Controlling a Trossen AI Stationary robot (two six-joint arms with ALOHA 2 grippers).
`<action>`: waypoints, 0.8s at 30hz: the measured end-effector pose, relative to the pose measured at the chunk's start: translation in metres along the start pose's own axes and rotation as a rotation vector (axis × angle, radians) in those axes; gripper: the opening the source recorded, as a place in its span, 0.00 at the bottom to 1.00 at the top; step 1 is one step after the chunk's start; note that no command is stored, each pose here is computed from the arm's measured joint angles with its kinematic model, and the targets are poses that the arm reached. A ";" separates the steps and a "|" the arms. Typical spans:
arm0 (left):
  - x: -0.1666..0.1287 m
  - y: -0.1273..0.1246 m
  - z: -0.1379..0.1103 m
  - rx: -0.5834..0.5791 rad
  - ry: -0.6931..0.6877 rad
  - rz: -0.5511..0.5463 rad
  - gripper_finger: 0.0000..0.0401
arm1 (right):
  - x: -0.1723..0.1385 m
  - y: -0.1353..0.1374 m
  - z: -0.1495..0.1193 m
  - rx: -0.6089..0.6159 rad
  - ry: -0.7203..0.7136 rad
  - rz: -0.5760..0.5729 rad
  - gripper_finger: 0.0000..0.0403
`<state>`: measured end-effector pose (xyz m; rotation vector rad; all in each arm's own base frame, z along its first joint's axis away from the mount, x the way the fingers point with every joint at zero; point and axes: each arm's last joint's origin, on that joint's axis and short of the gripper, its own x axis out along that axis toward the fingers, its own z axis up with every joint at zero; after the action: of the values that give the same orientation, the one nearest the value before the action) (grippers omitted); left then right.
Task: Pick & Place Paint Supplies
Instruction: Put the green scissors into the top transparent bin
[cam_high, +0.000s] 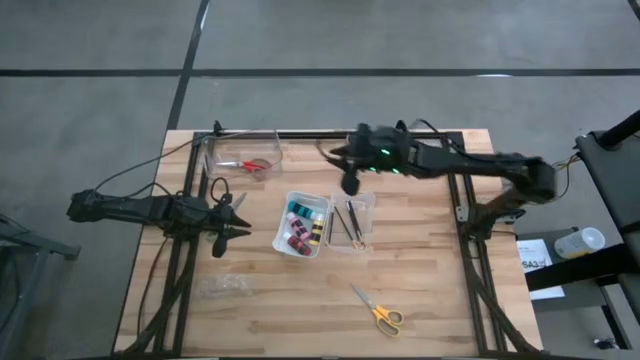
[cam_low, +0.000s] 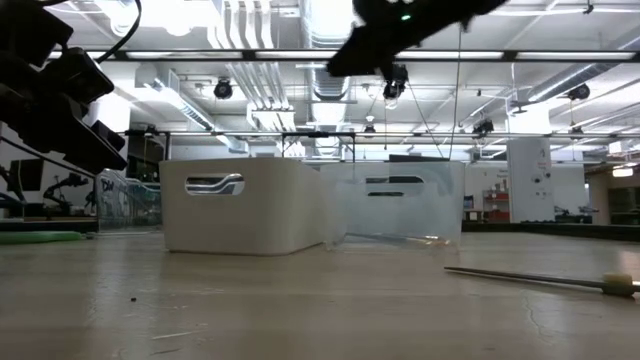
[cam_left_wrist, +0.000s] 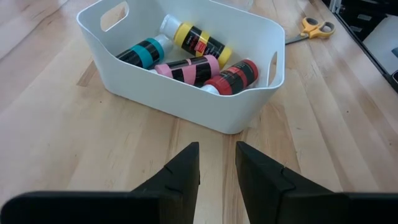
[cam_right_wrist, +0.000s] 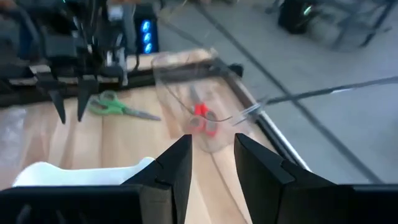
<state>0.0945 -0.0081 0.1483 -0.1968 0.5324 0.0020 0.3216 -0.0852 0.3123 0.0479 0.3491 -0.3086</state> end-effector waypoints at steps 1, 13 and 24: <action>0.000 0.000 0.000 0.000 0.000 0.000 0.27 | -0.012 0.001 -0.005 0.008 -0.026 -0.018 0.29; 0.000 0.000 0.000 0.000 0.000 0.000 0.27 | -0.093 0.001 -0.100 0.162 -0.205 -0.088 0.29; 0.000 0.000 0.000 0.000 0.000 0.000 0.27 | -0.124 -0.005 -0.152 0.231 -0.268 -0.123 0.29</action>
<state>0.0945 -0.0081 0.1484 -0.1968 0.5322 0.0020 0.1586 -0.0393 0.2121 0.2110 0.0485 -0.4704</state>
